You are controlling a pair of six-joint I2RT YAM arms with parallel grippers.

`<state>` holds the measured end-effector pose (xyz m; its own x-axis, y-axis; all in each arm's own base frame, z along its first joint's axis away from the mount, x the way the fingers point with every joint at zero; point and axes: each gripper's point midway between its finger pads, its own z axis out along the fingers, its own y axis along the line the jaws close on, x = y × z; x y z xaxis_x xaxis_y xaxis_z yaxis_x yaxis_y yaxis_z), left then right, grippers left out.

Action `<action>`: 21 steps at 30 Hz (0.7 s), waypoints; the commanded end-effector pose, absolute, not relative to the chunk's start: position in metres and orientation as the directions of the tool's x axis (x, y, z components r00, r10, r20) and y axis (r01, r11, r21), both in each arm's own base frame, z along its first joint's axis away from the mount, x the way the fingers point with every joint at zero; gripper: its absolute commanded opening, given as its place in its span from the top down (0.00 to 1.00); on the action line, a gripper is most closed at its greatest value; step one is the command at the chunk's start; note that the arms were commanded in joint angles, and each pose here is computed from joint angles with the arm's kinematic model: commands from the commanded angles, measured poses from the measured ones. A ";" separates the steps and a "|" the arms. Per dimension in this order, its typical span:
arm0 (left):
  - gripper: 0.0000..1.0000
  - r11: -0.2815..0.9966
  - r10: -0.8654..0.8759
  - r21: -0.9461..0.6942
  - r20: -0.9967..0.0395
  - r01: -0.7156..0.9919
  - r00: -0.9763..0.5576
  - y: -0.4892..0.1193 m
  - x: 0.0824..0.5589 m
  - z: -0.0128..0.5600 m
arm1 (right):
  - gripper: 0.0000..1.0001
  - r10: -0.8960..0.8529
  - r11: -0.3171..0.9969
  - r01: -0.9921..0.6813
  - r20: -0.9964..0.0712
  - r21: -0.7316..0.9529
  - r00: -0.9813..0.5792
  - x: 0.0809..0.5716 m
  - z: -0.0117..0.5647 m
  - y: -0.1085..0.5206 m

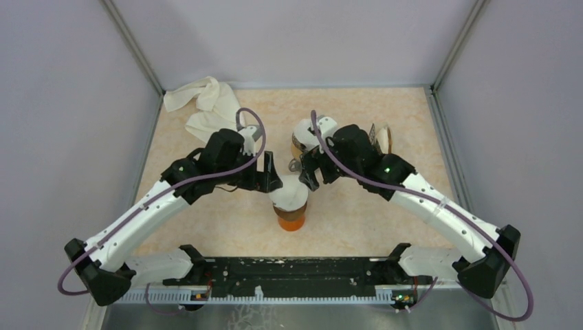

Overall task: Place the coffee filter in the dripper
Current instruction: Place the coffee filter in the coffee dripper, then reset both arms

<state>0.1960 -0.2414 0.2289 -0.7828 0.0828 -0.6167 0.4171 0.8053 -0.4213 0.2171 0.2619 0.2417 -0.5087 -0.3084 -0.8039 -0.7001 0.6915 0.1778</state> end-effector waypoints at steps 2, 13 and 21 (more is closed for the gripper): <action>0.05 0.802 -0.051 -0.426 -0.748 0.420 -0.662 -0.236 0.226 0.277 | 0.15 -0.138 0.759 -0.631 -0.907 0.161 -0.397 0.245 0.302 0.238; 0.01 0.832 -0.256 -0.461 -0.813 0.309 -0.524 -0.170 0.288 0.306 | 0.08 0.030 0.956 -0.264 -0.940 0.126 -0.339 0.288 0.317 0.131; 0.01 0.868 -0.336 -0.446 -0.852 0.220 -0.402 -0.123 0.310 0.320 | 0.01 0.096 0.994 0.071 -0.978 0.084 -0.188 0.280 0.336 0.051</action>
<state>0.3017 -0.1383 0.2998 -0.5001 -0.3166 -0.8060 0.2021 0.8624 -0.4642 0.2823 0.0949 0.3063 -0.3350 0.0334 -0.9416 -0.1328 0.9877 0.0823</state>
